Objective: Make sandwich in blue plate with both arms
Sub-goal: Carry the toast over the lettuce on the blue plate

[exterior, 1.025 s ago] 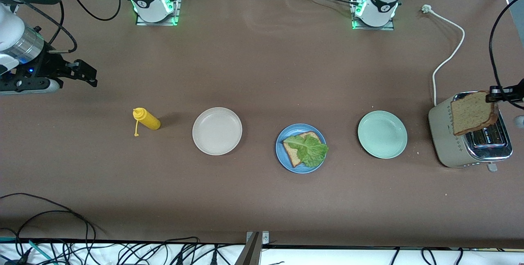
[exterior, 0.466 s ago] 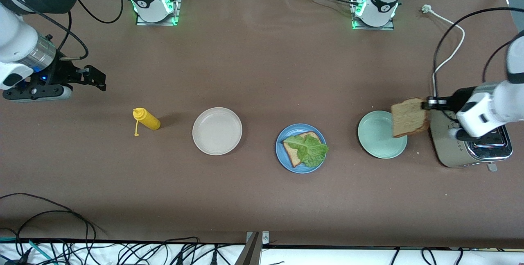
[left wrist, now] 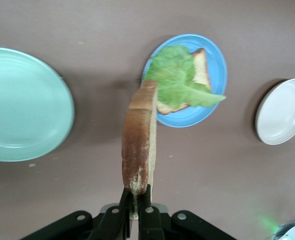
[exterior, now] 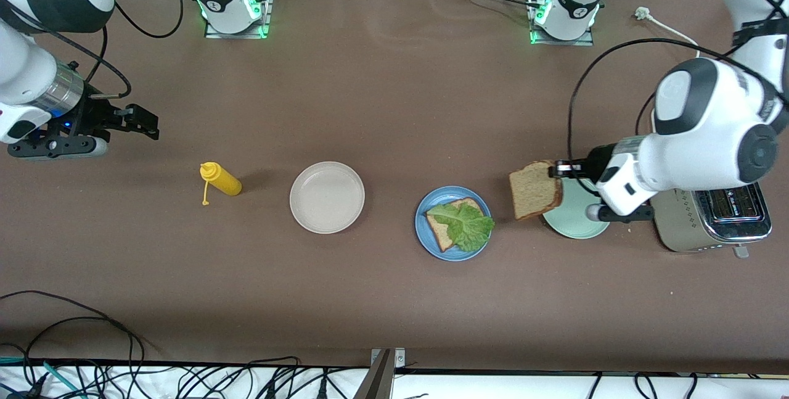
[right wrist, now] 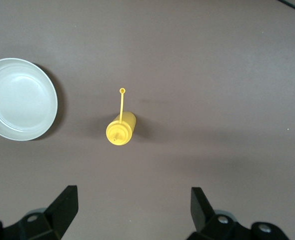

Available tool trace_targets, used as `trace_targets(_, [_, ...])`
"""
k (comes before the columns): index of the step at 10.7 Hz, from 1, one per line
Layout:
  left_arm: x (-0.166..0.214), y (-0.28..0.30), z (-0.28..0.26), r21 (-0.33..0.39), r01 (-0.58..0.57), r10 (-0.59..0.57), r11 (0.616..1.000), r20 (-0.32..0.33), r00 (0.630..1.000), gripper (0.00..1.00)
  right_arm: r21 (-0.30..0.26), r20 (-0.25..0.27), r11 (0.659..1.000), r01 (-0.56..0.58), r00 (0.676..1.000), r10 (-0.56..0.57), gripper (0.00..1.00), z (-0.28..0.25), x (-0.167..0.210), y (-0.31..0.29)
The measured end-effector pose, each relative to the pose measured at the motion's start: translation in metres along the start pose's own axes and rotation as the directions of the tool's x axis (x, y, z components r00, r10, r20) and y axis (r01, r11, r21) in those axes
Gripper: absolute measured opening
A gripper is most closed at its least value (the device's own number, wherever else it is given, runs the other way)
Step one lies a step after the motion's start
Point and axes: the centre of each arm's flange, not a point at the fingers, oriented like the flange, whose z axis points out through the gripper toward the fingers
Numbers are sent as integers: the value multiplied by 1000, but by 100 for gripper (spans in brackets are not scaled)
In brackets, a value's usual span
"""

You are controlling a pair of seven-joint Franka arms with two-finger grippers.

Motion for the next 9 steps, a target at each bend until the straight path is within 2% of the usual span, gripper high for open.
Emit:
trace_targets(3, [9,27,31,-164,46,-46,985,-2,999,8,0,1,1000,6,1000,-6,100,-2,-1,-5])
trace_targets(5, [26,27,61,-199,70,-72,977,-3,997,8,0,8,1000,19,1000,-19,100,-3,-2,-14])
trace_targets(9, [42,38,126,-344,167,-135,924,115,984,8,2,5,1000,19,1000,-19,100,-4,-2,-34])
